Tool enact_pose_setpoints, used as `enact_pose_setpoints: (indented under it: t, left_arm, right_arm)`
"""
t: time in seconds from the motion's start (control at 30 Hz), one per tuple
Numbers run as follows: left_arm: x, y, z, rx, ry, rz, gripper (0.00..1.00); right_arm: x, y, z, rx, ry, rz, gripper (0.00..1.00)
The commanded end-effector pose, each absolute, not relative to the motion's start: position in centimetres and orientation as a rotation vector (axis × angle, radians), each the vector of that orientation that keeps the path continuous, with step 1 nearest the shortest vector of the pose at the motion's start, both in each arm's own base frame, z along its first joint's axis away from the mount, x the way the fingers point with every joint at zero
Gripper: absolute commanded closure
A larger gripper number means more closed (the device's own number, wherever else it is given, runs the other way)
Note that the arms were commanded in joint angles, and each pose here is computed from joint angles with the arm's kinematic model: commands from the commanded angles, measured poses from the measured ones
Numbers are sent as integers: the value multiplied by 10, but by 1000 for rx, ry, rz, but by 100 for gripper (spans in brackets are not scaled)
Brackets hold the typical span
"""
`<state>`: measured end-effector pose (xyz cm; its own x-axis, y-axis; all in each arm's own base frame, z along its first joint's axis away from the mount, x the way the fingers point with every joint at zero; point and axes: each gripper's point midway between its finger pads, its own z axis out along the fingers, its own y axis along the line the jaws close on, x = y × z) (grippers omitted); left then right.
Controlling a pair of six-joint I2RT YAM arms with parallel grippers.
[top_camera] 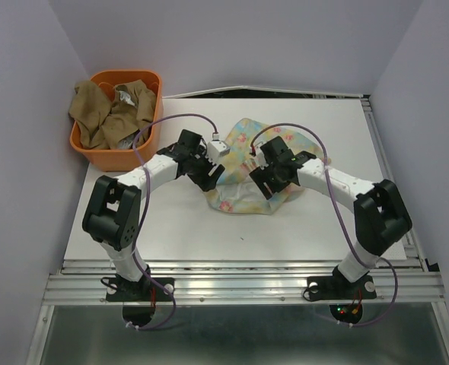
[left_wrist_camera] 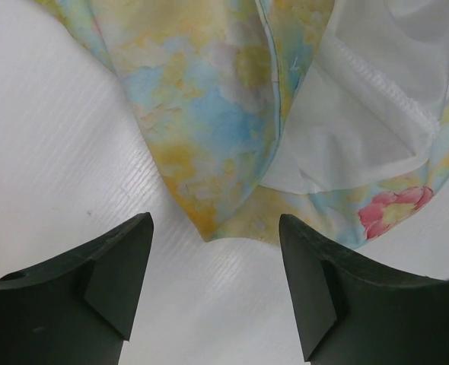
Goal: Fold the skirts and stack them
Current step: Flatten the skirt out
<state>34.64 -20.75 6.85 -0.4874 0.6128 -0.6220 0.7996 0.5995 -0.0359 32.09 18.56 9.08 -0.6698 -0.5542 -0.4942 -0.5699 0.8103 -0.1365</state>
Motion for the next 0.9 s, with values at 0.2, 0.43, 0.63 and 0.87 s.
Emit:
enact_pose_setpoints:
  t: [0.2,0.43,0.63,0.87]
  left_arm:
    - [369,-214,74,1012,2252,-405,18]
    - [368,-228,74,1079,2190,-421,27]
    - [361,-248,82,1124,2136,-456,32]
    - [348,-256,71,1213,2119,-396,26]
  right_arm:
    - [345,185,59,-749,2532,-82,44]
    - [334,169,74,-741,2494,-123,97]
    - [334,177,112,-734,2417,-40,99]
    - [329,175,117,-732,2410,-35,99]
